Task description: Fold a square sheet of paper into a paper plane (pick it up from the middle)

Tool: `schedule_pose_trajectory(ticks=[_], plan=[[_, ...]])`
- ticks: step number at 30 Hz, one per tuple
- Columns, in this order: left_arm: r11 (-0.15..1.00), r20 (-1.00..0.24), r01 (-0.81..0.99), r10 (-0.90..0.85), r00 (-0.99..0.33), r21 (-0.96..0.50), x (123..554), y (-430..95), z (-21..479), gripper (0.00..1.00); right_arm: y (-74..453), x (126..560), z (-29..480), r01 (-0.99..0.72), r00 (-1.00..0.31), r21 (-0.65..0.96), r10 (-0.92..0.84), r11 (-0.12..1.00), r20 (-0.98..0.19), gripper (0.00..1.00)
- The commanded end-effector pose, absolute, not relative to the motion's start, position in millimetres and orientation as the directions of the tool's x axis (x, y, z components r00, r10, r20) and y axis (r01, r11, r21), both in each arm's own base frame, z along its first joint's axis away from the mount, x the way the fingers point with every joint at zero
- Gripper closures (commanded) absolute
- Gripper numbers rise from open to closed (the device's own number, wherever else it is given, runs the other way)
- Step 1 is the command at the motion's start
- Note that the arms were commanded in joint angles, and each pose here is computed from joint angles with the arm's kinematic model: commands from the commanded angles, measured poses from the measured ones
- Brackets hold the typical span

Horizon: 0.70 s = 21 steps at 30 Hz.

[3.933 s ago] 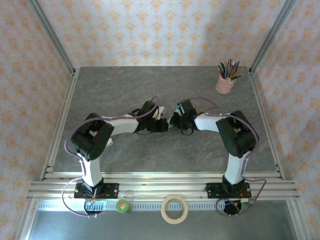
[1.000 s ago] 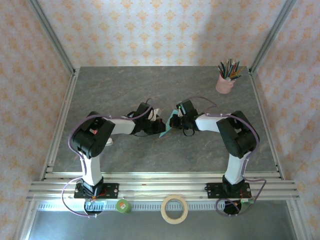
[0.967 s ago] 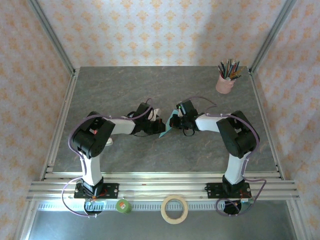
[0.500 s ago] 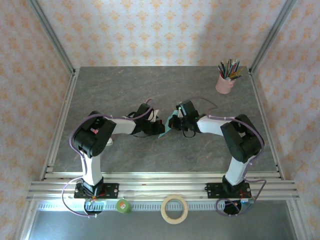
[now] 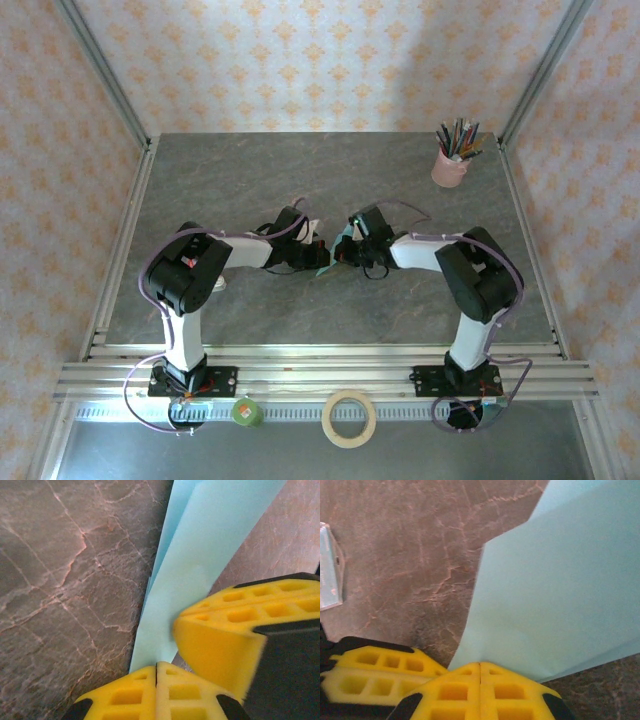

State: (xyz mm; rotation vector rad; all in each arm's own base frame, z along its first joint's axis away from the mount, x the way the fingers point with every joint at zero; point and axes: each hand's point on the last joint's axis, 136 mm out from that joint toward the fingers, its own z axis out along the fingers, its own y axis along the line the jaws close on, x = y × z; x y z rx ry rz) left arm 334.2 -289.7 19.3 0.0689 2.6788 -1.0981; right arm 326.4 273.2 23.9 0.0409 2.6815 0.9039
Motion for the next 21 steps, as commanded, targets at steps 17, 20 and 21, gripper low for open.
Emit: schedule_pose_trajectory(ticks=[17,20,21], plan=[[0.831,-0.133,0.061,-0.017,-0.991,-0.553,298.4,-257.5,-26.6,1.00,216.5,362.4,10.8,0.054,-0.925,0.503,0.233,0.862,-0.300,0.97],[0.833,-0.132,0.062,-0.013,-0.991,-0.550,296.8,-256.1,-27.4,0.99,204.0,369.2,7.7,0.080,-0.921,0.489,0.252,0.868,-0.298,0.97],[0.834,-0.133,0.063,-0.013,-0.991,-0.548,297.2,-255.9,-27.1,1.00,200.8,370.5,6.5,0.086,-0.919,0.483,0.257,0.871,-0.298,0.97]])
